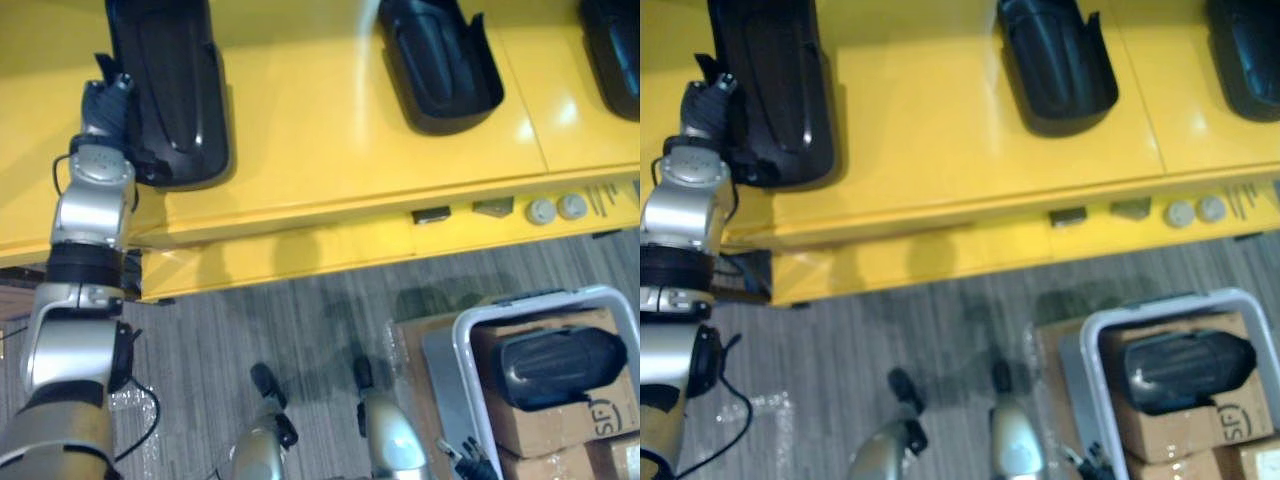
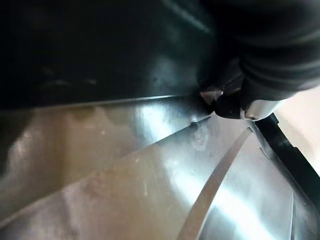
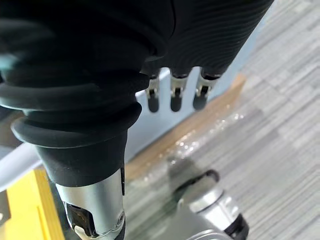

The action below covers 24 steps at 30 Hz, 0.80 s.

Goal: Walk over and take plastic housings, then place them on the shelf

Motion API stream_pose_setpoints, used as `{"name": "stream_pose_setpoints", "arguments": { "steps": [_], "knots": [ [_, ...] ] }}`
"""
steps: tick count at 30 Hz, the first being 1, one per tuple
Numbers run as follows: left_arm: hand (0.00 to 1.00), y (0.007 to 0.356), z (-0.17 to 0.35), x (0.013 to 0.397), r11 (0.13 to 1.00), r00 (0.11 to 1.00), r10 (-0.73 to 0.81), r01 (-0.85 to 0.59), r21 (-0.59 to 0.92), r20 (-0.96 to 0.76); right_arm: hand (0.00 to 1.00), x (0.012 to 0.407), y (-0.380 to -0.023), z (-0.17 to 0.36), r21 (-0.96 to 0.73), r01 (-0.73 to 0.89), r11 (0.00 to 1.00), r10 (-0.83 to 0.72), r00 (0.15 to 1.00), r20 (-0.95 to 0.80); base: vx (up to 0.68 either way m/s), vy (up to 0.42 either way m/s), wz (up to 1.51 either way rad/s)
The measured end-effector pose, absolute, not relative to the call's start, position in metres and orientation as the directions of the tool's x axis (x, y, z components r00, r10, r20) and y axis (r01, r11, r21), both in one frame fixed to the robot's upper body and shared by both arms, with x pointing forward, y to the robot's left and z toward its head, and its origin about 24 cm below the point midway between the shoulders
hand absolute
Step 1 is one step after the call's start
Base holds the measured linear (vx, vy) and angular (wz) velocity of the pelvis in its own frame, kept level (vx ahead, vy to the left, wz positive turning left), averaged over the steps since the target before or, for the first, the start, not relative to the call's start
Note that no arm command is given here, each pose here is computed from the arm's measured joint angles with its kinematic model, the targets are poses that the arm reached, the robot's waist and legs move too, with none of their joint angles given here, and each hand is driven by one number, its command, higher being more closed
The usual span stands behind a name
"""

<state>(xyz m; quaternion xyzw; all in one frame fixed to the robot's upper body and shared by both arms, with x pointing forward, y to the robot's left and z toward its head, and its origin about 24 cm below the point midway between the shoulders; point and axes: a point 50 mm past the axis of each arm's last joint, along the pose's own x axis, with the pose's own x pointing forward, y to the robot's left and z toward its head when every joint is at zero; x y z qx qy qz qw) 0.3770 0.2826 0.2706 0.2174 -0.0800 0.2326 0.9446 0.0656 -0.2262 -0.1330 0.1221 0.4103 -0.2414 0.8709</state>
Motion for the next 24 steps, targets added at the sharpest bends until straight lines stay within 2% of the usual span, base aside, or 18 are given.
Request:
{"name": "stream_pose_setpoints", "arguments": {
  "steps": [1,15,18,24],
  "knots": [
    [0.00,0.283,0.271,0.377,0.799,0.878,0.406,-0.475,0.368,0.252,0.00,0.066,-0.226,-0.133,0.014,0.521,0.854,-0.320,0.546,-0.774,0.04,-0.011,0.02],
    [0.00,0.286,0.286,0.373,0.763,0.788,0.535,-0.606,0.226,0.305,0.00,0.068,-0.218,-0.133,0.028,0.490,0.872,-0.291,0.561,-0.775,0.04,-0.004,0.02],
    [0.00,0.294,0.289,0.369,0.736,0.742,0.595,-0.657,0.163,0.308,0.00,0.068,-0.218,-0.133,0.028,0.490,0.871,-0.291,0.561,-0.775,0.02,-0.001,-0.04],
    [0.00,0.306,0.295,0.361,0.626,0.607,0.727,-0.778,0.053,0.322,0.00,0.068,-0.219,-0.133,0.025,0.492,0.870,-0.299,0.569,-0.766,0.00,0.000,0.00]
  ]
}}
